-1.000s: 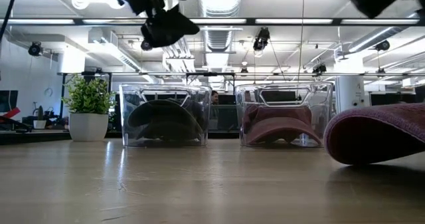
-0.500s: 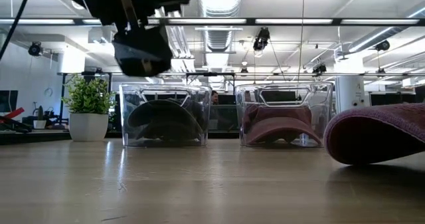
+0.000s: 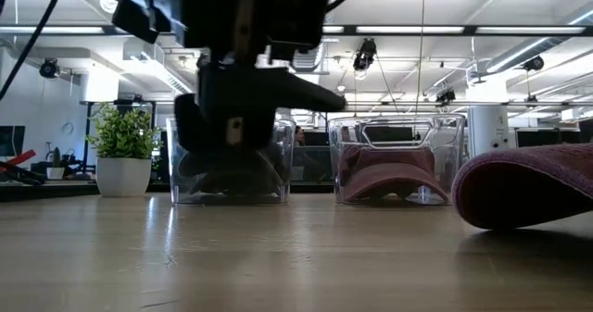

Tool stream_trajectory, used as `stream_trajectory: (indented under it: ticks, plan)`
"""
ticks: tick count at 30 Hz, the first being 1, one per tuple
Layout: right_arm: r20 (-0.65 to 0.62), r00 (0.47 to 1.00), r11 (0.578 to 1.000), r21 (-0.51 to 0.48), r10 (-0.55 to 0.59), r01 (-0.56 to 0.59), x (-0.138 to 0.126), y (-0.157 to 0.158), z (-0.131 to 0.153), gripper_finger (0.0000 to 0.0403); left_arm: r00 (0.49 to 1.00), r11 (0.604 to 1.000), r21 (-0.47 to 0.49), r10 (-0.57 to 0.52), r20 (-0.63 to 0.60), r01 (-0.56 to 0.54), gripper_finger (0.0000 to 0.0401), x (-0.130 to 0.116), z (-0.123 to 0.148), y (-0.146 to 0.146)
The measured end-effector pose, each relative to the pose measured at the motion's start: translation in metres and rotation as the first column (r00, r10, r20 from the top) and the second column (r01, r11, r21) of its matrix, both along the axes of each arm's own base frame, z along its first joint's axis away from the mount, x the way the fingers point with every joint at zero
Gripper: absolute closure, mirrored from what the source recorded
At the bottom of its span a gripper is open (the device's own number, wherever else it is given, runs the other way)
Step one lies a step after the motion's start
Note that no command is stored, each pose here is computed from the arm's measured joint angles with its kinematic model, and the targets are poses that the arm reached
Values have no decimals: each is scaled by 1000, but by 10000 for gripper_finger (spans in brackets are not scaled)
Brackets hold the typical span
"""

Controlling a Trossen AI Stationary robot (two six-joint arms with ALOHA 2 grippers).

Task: Pick & Place hat
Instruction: Put the red cap into the right transparent bin

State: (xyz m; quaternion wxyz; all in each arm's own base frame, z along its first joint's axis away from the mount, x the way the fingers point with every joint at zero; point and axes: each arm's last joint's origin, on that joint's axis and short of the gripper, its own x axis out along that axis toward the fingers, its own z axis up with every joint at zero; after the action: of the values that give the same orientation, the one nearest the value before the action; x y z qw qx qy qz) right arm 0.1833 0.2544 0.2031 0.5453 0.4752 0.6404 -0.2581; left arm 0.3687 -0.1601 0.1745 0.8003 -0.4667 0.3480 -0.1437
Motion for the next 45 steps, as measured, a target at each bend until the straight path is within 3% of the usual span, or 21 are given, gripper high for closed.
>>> stream_trajectory:
  ticks: [6, 13, 17, 26, 32, 39, 45]
  plan:
    - [49, 999, 999, -41, 0, 2, -12, 19, 6, 218, 999, 999, 4, 39, 17, -39, 169, 29, -8, -13]
    - [74, 997, 995, -97, 8, 0, -11, 21, -1, 218, 989, 990, -13, 139, -45, -140, 169, 52, -33, -17]
    - [76, 997, 994, -107, 17, -9, -10, 22, -4, 218, 981, 982, -21, 186, -52, -188, 169, 55, -41, -17]
    - [94, 995, 991, -130, 20, -8, -10, 20, -9, 218, 947, 950, -35, 314, 72, -312, 169, 63, -31, -10]
    - [102, 994, 991, -133, 35, -22, -10, 19, -9, 218, 939, 945, -3, 324, 112, -326, 169, 65, -32, -7]
    - [140, 990, 986, -166, 22, 1, -4, 14, -11, 218, 899, 909, 26, 406, 166, -416, 169, 67, -29, -5]
    - [205, 977, 976, -219, 62, -16, 10, 5, -11, 218, 886, 911, 8, 397, 240, -411, 171, 69, -22, -5]
